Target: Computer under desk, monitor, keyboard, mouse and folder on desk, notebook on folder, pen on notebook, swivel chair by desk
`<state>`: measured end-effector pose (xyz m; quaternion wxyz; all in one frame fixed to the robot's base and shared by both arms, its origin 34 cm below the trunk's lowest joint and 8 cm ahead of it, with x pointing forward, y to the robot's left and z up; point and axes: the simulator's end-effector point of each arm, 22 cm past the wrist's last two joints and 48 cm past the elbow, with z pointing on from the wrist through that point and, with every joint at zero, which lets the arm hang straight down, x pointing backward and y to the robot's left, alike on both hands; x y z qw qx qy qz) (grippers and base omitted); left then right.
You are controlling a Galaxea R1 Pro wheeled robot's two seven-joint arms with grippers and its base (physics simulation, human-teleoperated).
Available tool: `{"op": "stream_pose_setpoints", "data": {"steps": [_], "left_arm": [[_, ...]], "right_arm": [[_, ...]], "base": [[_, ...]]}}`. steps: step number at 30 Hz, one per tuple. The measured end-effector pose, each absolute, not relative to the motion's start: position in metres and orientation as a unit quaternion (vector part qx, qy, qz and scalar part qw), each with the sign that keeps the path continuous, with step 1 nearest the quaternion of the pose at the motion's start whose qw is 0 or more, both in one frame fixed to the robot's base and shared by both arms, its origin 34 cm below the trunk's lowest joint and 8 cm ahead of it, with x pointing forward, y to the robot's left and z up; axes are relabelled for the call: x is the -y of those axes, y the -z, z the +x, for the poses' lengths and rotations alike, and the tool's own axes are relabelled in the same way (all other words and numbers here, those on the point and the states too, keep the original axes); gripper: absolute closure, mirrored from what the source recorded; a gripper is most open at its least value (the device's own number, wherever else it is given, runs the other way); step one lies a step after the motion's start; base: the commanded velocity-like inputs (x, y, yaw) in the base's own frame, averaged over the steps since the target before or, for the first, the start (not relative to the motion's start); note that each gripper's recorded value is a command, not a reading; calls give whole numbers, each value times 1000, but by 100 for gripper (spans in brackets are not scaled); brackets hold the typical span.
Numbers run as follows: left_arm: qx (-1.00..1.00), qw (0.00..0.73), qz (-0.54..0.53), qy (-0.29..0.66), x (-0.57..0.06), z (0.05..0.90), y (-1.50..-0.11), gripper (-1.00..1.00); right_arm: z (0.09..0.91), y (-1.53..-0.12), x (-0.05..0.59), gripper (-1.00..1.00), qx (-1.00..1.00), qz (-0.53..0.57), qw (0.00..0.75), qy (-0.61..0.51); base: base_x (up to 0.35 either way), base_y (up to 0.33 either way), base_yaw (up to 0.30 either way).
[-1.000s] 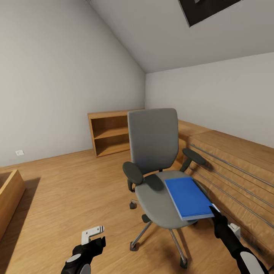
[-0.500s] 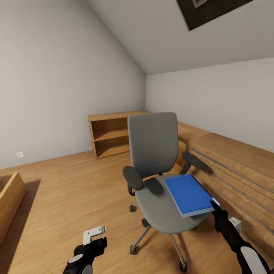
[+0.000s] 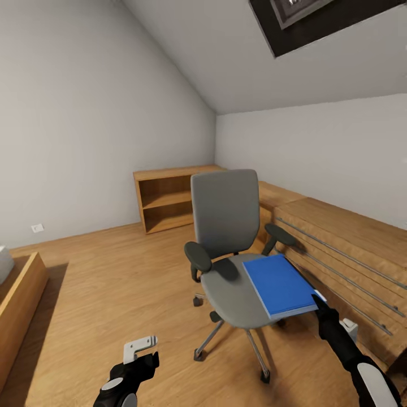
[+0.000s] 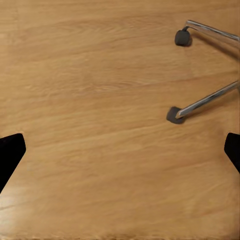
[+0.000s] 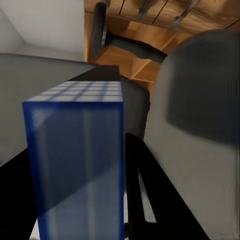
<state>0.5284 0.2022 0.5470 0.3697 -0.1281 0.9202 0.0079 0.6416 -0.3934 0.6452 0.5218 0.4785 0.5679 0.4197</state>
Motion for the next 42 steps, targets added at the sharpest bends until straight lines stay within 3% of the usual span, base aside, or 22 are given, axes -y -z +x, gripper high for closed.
{"op": "stream_pose_setpoints", "data": {"steps": [7, 16, 42], "left_arm": [[-920, 370, -128, -8, -202, 531, -562, -100], [-920, 370, -128, -8, -202, 535, -581, -100], [-921, 371, -123, -7, -197, 542, -633, -100]], "right_arm": [[650, -689, 371, 100, -551, 461, 537, -442], [629, -758, 318, 100, -554, 404, 581, -438], [618, -821, 326, 100, -561, 409, 591, -412]], "base": [[-292, 0, 0], [-45, 0, 0], [0, 0, 0]]}}
